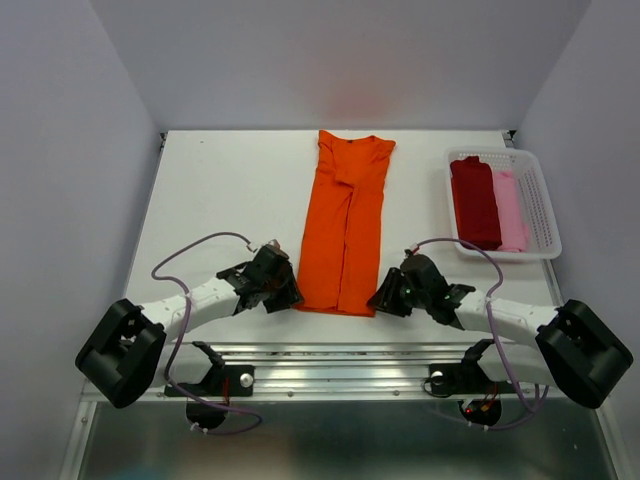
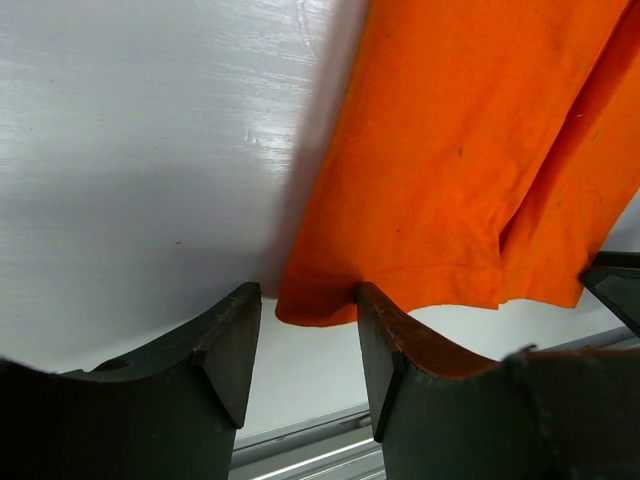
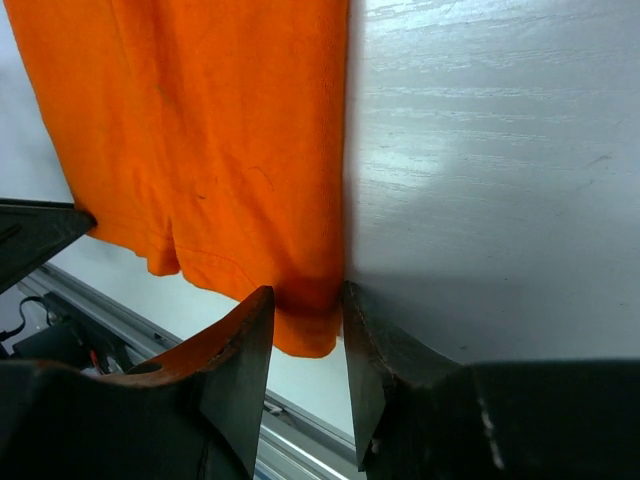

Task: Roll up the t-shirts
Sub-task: Roll the T-shirt to the center of the board.

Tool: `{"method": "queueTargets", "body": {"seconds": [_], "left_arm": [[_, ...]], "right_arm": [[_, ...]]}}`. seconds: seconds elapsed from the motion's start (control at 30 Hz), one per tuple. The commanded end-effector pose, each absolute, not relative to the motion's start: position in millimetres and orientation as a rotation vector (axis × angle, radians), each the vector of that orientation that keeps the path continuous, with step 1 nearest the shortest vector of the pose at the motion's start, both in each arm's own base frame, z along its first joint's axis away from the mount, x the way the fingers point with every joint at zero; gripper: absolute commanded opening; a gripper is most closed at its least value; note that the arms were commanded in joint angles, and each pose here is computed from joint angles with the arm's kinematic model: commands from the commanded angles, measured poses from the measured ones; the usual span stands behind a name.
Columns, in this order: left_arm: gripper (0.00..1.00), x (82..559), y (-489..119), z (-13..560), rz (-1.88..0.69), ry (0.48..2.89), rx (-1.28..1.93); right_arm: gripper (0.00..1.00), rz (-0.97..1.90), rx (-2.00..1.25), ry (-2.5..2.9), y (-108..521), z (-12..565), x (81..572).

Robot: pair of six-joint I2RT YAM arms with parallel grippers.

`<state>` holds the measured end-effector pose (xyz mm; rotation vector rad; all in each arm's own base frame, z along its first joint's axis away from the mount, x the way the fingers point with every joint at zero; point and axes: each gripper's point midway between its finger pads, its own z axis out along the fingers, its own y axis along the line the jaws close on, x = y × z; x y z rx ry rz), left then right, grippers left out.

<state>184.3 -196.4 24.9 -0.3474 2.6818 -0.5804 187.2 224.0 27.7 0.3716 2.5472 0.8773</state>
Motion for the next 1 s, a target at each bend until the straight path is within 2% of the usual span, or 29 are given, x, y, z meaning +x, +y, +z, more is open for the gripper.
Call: {"method": "queueTargets", "body": {"seconds": [0.0,0.2,0.33,0.43,0.53,0.57,0.6,0.67,0.9,0.97], "left_arm": [[0.54,180.8,-201.6,19.6,-0.614,2.694,-0.355],[0.49,180.5,-205.3,21.1,-0.645,2.691,-0.353],[0.4,181.4,-208.9,23.0,-0.67,2.687,-0.351],[0.23,180.4,-208.5,21.4,-0.667,2.692,-0.352],[0.1,179.6,-208.8,22.0,-0.672,2.692,-0.355],[0.0,178.6,-209.1,21.7,-0.676,2.695,-0.356],[0.0,178.4,-209.7,21.9,-0.679,2.696,-0.353],[0.0,177.8,-210.4,22.2,-0.684,2.696,-0.359],[0.0,167.1,-216.7,23.2,-0.712,2.704,-0.362],[0.0,160.6,-222.0,25.1,-0.732,2.711,-0.37]], "right_arm": [[0.39,0.876,0.375,2.554,226.3,25.4,182.8],[0.39,0.855,0.374,2.57,224.7,20.8,176.9],[0.39,0.845,0.377,2.584,223.8,17.3,172.9],[0.34,0.84,0.378,2.584,223.7,16.5,171.2],[0.22,0.834,0.383,2.578,222.9,17.9,172.2],[0.19,0.831,0.386,2.57,223.0,19.5,174.3],[0.15,0.832,0.386,2.564,223.0,20.6,175.1],[0.14,0.809,0.392,2.578,219.0,18.4,172.4],[0.01,0.781,0.353,2.569,218.2,25.5,171.5],[0.01,0.772,0.355,2.571,216.8,27.5,171.3]]}}
